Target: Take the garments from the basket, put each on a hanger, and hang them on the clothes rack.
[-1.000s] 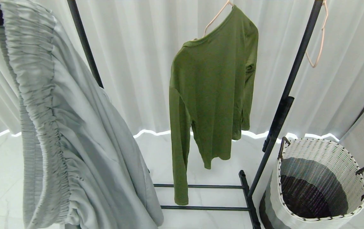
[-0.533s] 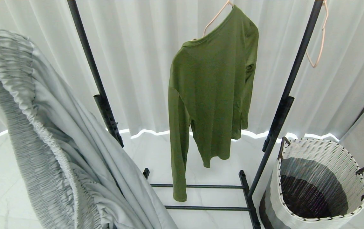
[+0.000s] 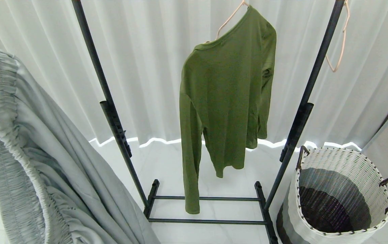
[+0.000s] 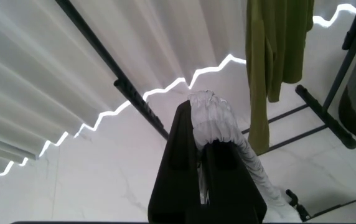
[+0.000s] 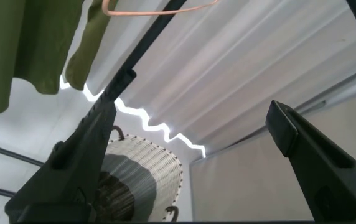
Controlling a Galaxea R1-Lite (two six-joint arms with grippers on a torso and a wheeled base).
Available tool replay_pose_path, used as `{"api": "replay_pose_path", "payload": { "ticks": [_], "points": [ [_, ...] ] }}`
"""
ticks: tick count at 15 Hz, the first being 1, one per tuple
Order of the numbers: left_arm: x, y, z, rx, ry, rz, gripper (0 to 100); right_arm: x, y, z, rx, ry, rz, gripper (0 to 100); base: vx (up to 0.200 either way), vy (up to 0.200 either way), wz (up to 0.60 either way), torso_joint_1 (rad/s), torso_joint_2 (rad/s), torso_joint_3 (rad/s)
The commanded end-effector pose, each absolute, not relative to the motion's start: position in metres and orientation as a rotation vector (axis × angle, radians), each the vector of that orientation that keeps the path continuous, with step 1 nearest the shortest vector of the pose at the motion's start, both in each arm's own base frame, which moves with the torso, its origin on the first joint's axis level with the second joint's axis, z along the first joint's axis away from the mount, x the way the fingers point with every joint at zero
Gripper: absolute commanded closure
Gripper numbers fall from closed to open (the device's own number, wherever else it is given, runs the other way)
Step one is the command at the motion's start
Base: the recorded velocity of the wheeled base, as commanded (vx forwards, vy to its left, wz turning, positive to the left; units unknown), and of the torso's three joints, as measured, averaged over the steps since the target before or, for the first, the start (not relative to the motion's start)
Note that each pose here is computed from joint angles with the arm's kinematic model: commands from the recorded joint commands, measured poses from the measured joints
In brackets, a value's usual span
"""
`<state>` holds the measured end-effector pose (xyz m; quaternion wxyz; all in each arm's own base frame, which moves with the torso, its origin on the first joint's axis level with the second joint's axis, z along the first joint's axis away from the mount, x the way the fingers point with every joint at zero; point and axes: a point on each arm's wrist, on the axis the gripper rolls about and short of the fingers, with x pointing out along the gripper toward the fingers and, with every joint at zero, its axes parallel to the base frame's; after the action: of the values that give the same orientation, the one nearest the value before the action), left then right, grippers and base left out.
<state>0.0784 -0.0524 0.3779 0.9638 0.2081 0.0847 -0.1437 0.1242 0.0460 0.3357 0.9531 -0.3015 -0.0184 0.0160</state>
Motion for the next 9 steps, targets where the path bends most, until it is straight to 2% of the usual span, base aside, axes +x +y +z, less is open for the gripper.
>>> {"api": "replay_pose_path", "payload": {
  "ticks": [1,4,9],
  "points": [
    [0.0788,-0.0527,0.3761,0.425,0.178,-0.292,100,0.125,0.0455,0.3352,-0.612,-0.033,0.027,0,0.0,0.0,0.0,0.0,0.0,0.0],
    [0.0793,-0.0531,0.3747,0.428,0.183,-0.292,100,0.1255,0.0446,0.3347,-0.593,-0.029,0.022,0,0.0,0.0,0.0,0.012,-0.05,-0.046],
    [0.0795,-0.0532,0.3731,0.433,0.188,-0.293,100,0.1251,0.0445,0.3326,-0.584,-0.024,0.024,0,0.0,0.0,0.0,0.104,-0.39,-0.282]
  ]
}}
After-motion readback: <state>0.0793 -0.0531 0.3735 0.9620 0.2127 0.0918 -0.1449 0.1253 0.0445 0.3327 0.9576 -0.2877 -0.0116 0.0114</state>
